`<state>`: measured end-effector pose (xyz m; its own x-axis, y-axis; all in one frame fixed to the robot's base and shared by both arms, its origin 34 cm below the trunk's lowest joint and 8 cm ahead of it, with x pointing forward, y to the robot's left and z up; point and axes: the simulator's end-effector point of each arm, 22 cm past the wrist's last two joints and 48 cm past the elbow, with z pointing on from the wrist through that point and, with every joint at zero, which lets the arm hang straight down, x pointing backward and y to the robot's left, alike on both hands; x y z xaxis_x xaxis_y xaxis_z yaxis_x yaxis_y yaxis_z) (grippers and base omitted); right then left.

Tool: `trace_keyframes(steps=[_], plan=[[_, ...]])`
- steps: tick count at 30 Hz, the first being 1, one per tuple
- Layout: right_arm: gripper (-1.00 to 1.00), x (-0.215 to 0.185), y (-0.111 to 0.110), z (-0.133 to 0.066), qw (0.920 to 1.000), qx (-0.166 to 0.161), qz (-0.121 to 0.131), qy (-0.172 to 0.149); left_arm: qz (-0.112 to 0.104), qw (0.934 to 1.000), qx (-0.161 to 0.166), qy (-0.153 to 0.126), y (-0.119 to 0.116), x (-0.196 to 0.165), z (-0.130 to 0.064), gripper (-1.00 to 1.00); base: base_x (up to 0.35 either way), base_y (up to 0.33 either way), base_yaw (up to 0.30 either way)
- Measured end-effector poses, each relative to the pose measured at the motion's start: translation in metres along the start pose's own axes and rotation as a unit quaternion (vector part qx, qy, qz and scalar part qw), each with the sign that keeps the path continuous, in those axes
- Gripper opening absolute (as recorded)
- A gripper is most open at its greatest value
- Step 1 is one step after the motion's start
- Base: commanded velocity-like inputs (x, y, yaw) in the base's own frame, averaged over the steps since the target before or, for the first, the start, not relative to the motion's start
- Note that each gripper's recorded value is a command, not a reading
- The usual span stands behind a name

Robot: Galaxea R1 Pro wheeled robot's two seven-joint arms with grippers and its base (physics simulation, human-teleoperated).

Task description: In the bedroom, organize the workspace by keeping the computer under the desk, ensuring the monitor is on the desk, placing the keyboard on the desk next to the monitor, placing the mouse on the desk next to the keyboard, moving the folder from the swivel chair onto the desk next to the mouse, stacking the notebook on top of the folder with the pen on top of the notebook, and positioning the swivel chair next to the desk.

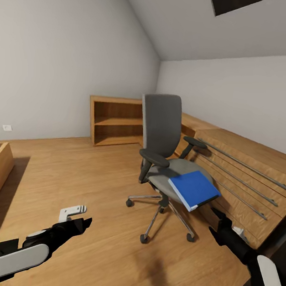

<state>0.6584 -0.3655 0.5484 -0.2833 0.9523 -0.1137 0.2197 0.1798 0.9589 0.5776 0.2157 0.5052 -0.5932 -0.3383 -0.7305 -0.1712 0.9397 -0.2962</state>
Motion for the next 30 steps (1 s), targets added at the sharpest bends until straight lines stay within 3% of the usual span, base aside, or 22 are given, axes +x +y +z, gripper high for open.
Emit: trace_keyframes(steps=[6,30], plan=[[1.0,-0.001,-0.001,0.004,0.9994,-0.017,0.031,0.001,-0.001,0.9999,-0.004,0.011,0.004,0.009,0.008,1.0,0.0,0.0,0.0],[1.0,0.004,-0.056,0.019,0.9988,0.027,0.04,0.011,-0.006,0.9981,-0.016,0.059,0.014,0.051,0.036,1.0,0.0,0.0,0.0]])
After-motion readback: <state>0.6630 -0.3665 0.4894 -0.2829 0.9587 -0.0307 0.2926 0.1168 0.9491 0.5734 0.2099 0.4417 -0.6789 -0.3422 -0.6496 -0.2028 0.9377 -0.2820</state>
